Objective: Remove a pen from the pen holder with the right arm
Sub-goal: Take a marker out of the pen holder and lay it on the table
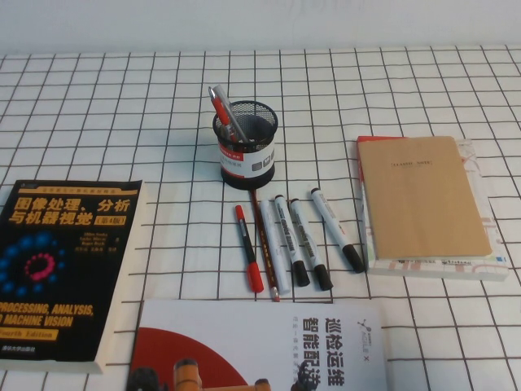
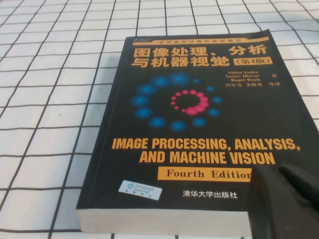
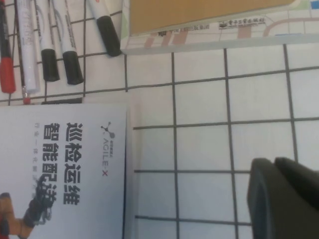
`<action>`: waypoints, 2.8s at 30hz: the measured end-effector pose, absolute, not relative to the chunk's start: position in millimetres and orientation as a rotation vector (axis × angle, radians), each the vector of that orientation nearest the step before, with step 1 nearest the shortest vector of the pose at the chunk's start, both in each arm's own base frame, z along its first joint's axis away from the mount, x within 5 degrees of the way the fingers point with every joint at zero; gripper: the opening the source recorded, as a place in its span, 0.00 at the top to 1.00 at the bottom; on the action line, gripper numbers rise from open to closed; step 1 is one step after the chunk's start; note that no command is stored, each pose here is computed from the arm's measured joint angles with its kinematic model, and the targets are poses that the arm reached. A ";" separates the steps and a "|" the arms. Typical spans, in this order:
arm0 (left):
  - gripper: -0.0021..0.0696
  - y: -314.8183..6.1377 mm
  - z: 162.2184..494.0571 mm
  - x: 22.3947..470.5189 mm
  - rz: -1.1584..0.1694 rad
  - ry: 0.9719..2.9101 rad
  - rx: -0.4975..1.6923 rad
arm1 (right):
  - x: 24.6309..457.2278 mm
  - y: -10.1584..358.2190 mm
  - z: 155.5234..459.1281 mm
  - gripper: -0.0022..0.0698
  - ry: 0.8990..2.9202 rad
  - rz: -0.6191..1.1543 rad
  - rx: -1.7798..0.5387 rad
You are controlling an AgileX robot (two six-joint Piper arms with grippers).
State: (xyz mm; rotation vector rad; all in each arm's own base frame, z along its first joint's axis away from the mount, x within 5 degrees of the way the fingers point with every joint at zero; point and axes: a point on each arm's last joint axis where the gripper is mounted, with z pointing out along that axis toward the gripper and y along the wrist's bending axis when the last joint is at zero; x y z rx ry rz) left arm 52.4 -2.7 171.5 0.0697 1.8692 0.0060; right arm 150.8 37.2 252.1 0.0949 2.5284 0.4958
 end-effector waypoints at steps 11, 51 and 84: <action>0.98 -2.7 171.5 52.4 0.006 1.869 0.070 | 222.2 142.6 263.7 0.99 2.413 0.572 -0.378; 0.98 -2.7 171.5 52.4 0.006 1.869 0.070 | 383.8 353.7 219.7 0.50 1.674 0.213 -0.621; 0.98 -2.7 171.5 52.4 0.006 1.869 0.070 | 418.6 361.9 200.2 0.75 1.720 0.146 -0.527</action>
